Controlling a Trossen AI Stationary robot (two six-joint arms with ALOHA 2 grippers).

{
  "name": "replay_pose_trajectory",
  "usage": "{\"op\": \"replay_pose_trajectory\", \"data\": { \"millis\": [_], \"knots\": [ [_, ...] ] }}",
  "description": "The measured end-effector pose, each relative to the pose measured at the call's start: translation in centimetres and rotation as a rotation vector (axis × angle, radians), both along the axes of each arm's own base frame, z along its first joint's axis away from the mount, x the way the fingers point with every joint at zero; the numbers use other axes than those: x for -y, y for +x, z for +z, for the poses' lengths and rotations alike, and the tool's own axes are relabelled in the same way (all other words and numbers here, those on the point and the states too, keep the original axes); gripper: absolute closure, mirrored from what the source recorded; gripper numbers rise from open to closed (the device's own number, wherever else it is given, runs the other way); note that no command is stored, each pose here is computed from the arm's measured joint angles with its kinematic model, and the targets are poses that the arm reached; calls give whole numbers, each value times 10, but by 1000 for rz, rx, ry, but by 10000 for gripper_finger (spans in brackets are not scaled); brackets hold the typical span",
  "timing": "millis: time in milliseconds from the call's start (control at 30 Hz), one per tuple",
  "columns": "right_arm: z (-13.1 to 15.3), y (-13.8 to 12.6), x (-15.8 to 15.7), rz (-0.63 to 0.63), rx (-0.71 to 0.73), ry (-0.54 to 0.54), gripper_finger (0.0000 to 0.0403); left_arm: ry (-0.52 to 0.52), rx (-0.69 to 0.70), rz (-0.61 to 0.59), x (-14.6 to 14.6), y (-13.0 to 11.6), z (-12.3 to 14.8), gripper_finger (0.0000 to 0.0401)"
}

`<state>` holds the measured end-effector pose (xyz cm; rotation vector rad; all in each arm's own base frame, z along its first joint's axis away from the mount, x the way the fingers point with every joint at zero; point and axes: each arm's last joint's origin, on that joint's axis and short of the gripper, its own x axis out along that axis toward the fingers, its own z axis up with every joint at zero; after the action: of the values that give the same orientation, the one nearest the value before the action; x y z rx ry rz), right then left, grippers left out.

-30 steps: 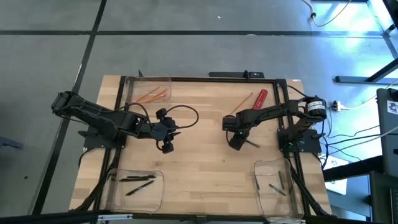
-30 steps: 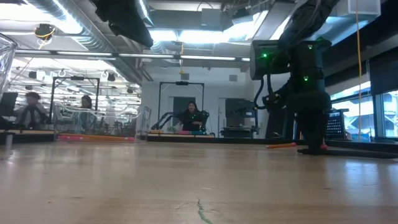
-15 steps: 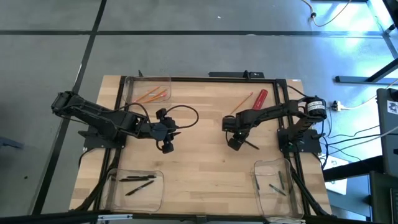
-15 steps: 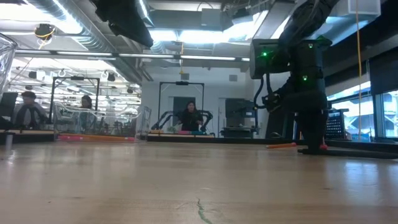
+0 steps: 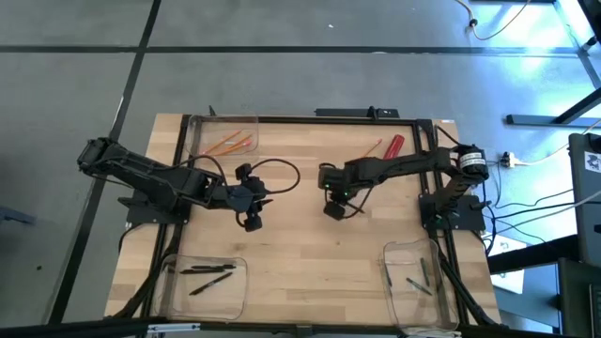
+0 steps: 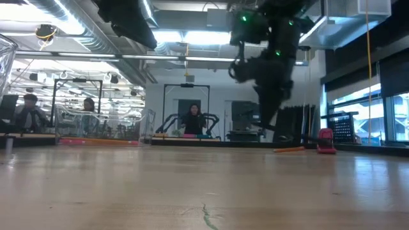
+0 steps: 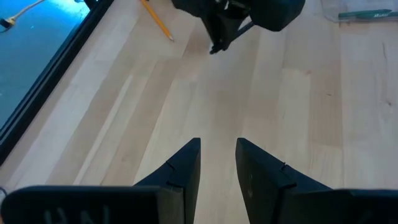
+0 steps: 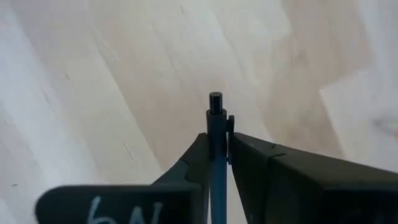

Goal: Sort crayons/erasers/pens/pencils in bins
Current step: Put the black pen into the bottom left transparent bin

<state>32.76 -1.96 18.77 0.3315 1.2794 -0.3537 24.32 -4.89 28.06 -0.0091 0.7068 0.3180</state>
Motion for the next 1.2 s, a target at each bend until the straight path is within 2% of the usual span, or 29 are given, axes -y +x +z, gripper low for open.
{"op": "replay_pose_trajectory", "data": {
  "millis": [267,533,800,1033,1200],
  "knots": [
    [32,23,4,59,162,-114,351,-3,-61,-31,11,-8,-5,306],
    [48,42,1,120,371,-158,351,-85,-168,48,22,-29,-11,306],
    [66,61,-10,259,642,-130,351,-171,-213,152,24,-60,-5,306],
    [83,71,-27,347,848,-162,351,-313,-320,165,23,-89,1,306],
    [95,75,-40,404,989,-170,351,-328,-324,143,24,-99,5,306]
  ]
}}
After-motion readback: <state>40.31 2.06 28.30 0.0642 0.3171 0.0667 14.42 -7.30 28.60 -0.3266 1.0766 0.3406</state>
